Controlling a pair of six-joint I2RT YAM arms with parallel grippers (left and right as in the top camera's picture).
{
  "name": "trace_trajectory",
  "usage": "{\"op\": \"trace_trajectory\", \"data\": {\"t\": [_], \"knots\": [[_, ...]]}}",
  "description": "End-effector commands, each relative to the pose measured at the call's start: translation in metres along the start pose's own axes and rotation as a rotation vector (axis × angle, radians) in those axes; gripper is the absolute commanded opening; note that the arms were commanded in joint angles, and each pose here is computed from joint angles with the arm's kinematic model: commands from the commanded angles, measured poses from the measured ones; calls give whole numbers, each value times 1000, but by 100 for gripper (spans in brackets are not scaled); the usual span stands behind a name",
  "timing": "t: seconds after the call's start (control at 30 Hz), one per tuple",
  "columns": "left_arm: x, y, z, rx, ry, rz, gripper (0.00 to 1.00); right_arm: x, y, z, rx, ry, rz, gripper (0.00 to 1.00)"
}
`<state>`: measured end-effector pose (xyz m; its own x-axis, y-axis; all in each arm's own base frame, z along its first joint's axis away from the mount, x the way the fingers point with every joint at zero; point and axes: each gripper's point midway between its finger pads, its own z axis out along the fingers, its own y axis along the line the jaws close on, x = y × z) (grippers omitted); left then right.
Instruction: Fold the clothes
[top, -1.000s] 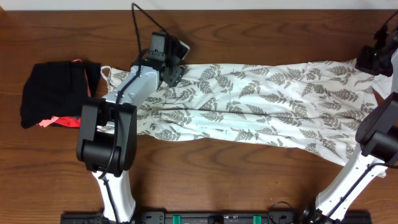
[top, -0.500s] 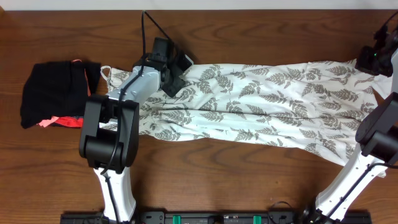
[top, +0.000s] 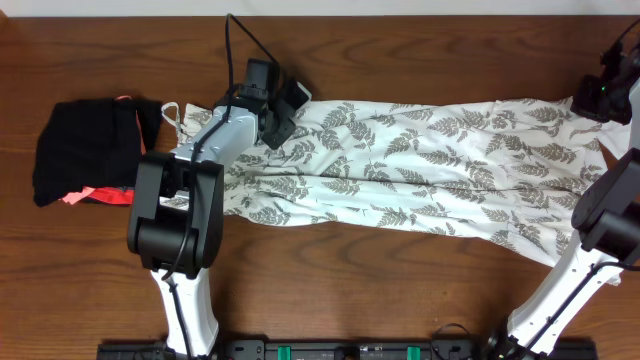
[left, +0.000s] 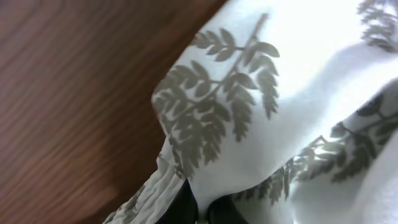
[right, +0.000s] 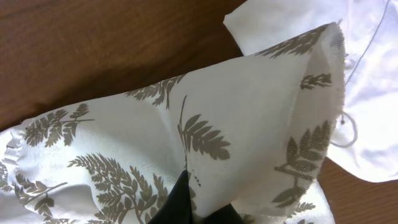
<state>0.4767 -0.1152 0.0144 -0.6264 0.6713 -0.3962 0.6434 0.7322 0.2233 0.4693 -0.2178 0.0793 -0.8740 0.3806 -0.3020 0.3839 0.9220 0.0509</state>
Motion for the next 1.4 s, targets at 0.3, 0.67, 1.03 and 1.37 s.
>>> {"op": "trace_trajectory", "data": {"t": [0.3, 0.67, 1.03, 1.37], "knots": [[16, 39, -56, -245, 81, -411, 6, 2, 2, -18, 9, -1, 5, 1], [38, 26, -68, -219, 171, -498, 6, -2, 8, -54, -35, -50, 10, 1], [57, 15, -71, -196, 259, -503, 6, 59, -13, -68, -14, 186, 104, 1], [67, 9, -74, -189, 305, -535, 6, 83, -50, -75, 53, 267, 183, 1]]}}
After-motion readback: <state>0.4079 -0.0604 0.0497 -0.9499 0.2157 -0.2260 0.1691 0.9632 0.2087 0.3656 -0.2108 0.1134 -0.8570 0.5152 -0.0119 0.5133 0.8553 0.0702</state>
